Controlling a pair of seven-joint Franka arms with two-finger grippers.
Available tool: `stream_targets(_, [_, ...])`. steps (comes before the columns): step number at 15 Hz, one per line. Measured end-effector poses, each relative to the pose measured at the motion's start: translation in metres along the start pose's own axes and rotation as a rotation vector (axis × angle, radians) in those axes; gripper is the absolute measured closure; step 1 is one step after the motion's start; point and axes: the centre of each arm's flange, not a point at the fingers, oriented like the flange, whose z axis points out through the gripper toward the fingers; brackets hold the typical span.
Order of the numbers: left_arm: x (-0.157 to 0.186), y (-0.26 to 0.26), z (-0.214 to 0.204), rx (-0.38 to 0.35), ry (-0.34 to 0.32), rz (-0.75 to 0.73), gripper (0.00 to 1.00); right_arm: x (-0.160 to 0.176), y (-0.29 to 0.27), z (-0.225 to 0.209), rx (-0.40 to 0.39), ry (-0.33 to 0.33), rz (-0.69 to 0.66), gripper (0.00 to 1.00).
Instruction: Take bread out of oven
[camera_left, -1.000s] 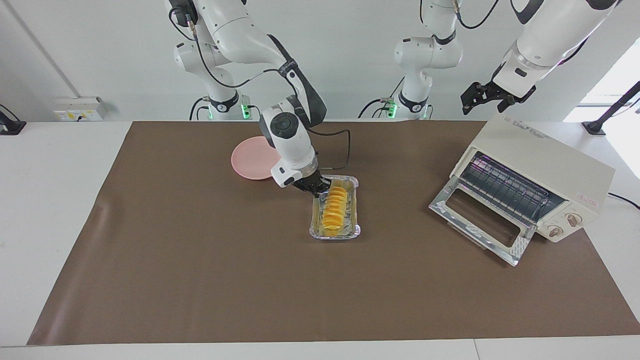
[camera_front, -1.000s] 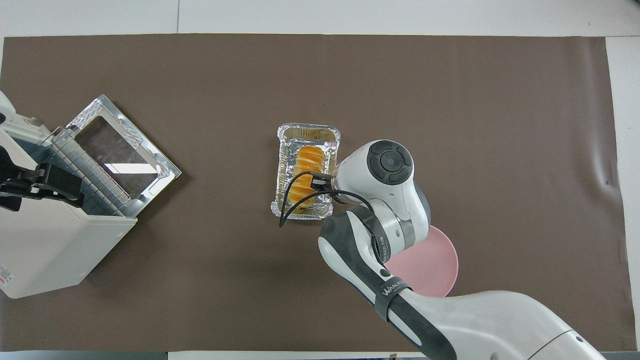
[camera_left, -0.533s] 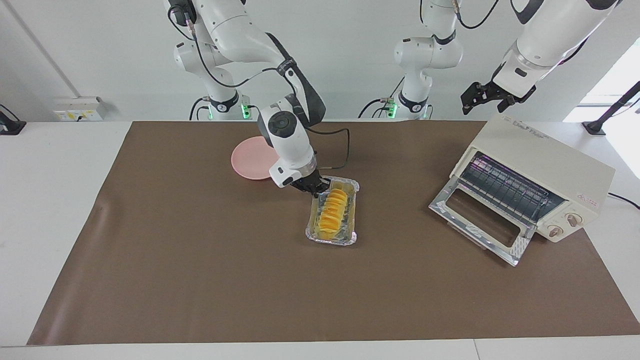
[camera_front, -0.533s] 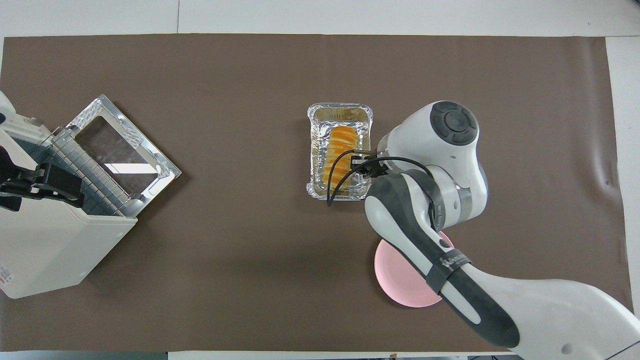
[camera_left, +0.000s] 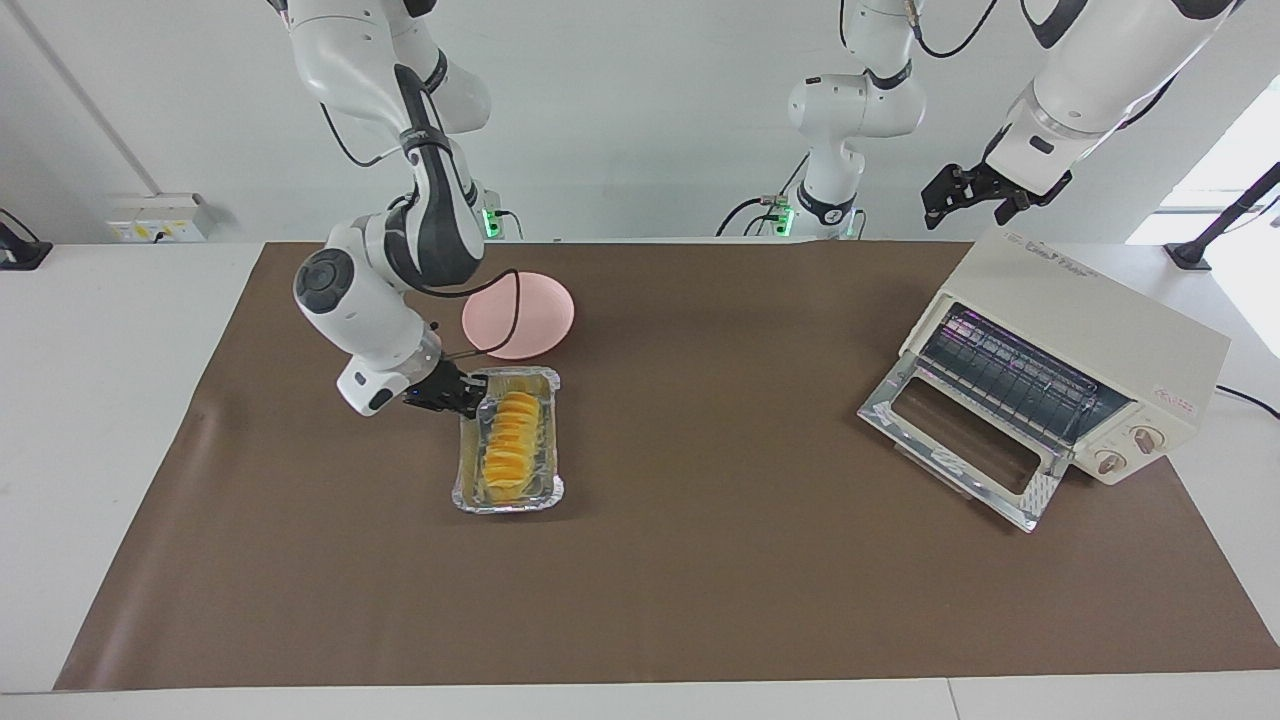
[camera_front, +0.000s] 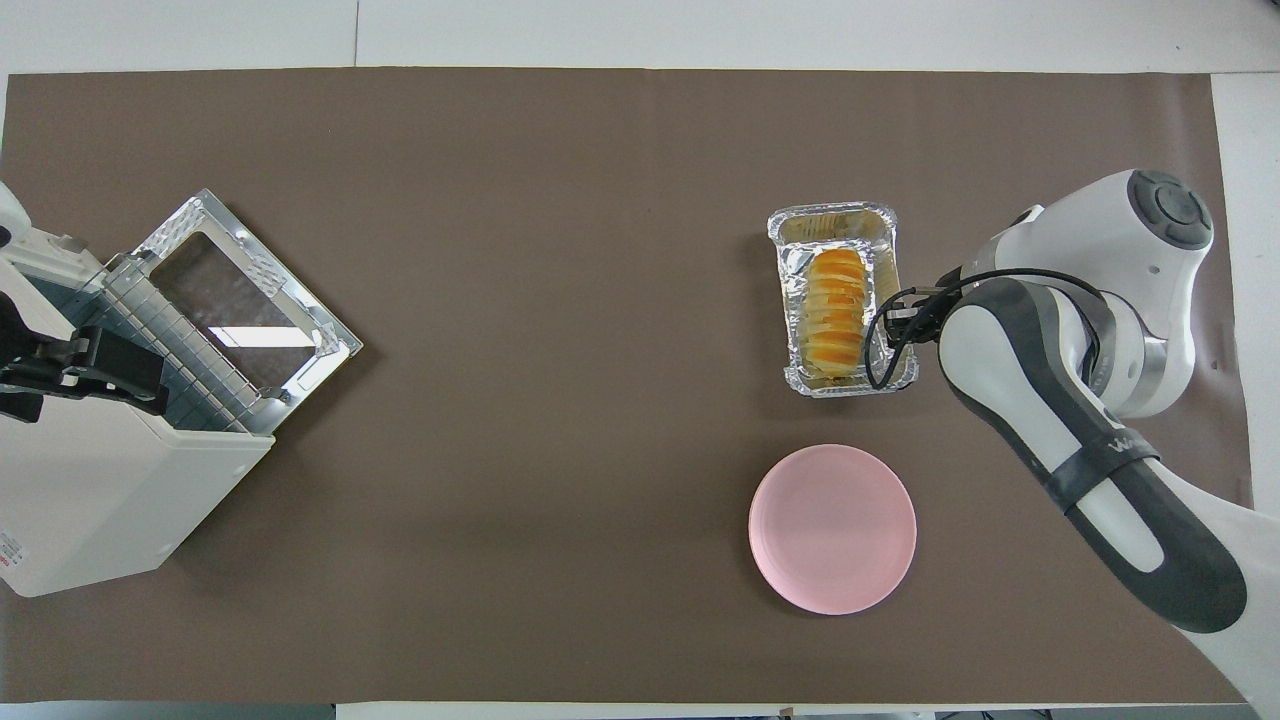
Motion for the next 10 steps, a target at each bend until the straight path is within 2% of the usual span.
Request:
stream_targets(3, [0.0, 0.0, 0.0, 0.0, 0.0, 0.0, 0.0, -0.01, 0.007, 0.01, 0.0, -0.024, 0.003, 0.98])
stream_targets(6, [0.0, 0.0, 0.0, 0.0, 0.0, 0.0, 0.0, -0.013, 0.001, 0.008, 0.024, -0.021, 0.011, 0.98])
stream_targets(10, [0.0, 0.0, 0.0, 0.0, 0.0, 0.0, 0.0, -0.013, -0.002, -0.006, 0.028, 0.0, 0.007, 0.61])
